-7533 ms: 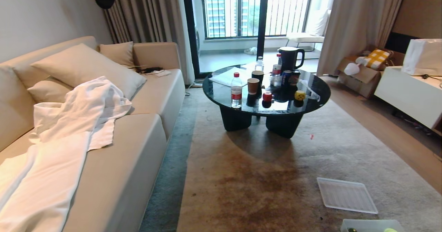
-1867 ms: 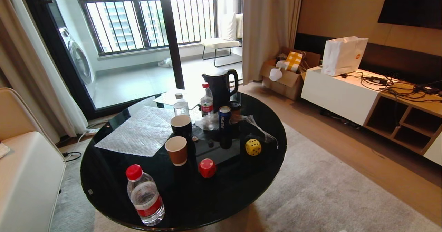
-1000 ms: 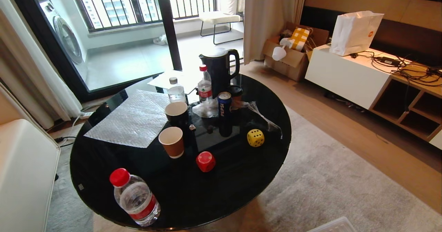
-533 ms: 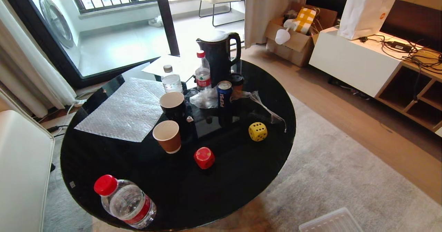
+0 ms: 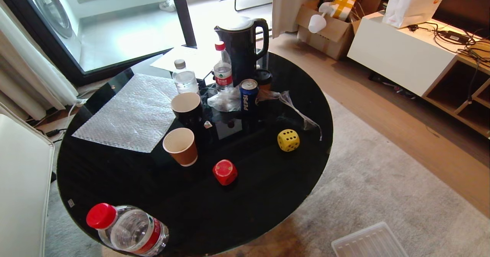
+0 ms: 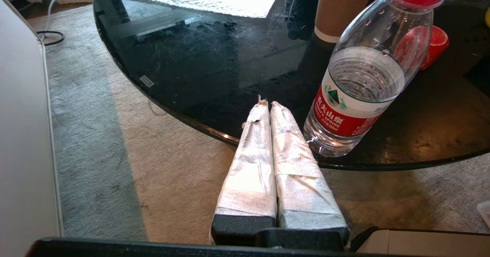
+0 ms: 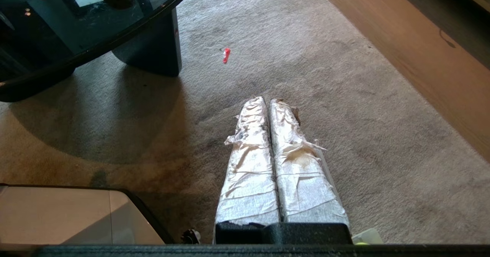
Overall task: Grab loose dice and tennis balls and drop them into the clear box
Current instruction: Pick up toys out of the box
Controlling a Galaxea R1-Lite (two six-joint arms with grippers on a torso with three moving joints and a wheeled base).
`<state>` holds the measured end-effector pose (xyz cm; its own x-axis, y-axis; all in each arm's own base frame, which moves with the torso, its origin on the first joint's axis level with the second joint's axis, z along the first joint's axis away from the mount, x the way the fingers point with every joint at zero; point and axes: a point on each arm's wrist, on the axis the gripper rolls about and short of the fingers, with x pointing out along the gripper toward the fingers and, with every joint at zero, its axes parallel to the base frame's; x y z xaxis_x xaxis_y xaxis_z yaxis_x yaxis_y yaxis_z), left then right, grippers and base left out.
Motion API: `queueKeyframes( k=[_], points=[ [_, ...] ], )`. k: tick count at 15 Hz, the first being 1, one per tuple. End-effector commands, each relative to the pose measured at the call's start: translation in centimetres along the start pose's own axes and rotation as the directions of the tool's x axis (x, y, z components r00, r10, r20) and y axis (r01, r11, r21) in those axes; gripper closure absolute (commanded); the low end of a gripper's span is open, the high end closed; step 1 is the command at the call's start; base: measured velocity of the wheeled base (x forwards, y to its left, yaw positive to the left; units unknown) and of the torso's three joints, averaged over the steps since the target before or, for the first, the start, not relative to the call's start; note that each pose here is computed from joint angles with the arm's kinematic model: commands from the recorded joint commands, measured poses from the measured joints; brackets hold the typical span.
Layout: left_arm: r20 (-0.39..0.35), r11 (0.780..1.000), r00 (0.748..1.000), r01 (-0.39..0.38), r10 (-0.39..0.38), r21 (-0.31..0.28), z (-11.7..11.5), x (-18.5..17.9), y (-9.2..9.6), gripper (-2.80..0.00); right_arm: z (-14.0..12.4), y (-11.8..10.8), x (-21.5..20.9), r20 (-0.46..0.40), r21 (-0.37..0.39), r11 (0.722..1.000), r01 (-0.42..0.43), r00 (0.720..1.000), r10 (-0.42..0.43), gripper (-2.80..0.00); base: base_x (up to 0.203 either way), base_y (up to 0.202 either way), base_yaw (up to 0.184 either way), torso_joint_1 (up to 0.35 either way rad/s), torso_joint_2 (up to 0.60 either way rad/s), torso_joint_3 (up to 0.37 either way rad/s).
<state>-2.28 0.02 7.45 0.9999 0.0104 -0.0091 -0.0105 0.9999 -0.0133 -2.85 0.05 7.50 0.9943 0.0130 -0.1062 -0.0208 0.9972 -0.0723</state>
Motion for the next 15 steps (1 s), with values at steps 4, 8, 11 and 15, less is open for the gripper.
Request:
queueKeyframes(
  k=[4, 8, 11, 15],
  points=[
    [0.001, 1.0, 1.0, 0.0, 0.0, 0.006, 0.0, 0.0, 0.0, 0.0, 0.0, 0.0, 0.0, -0.003, 0.001, 1.0, 0.001, 1.0, -0.001, 0.0, 0.0, 0.0, 0.0, 0.0, 0.0, 0.0],
    [0.001, 1.0, 1.0, 0.0, 0.0, 0.006, 0.0, 0.0, 0.0, 0.0, 7.3, -0.3, -0.4, -0.092, 0.107, 0.99, -0.091, 0.991, 0.101, 0.0, 0.0, 0.0, 0.0, 0.0, 0.0, 0.0],
    [0.001, 1.0, 1.0, 0.0, 0.0, 0.006, 0.0, 0.0, 0.0, 0.0, 12.7, -0.6, 4.4, -0.251, 0.211, 0.966, -0.147, 0.947, 0.199, 0.0, 0.0, 0.0, 0.0, 0.0, 0.0, 0.0],
    [0.001, 1.0, 1.0, 0.0, 0.0, 0.006, 0.0, 0.0, 0.0, 0.0, 16.0, -0.5, 15.3, -0.335, 0.265, 0.948, -0.178, 0.904, 0.264, 0.0, 0.0, 0.0, 0.0, 0.0, 0.0, 0.0]
  ],
)
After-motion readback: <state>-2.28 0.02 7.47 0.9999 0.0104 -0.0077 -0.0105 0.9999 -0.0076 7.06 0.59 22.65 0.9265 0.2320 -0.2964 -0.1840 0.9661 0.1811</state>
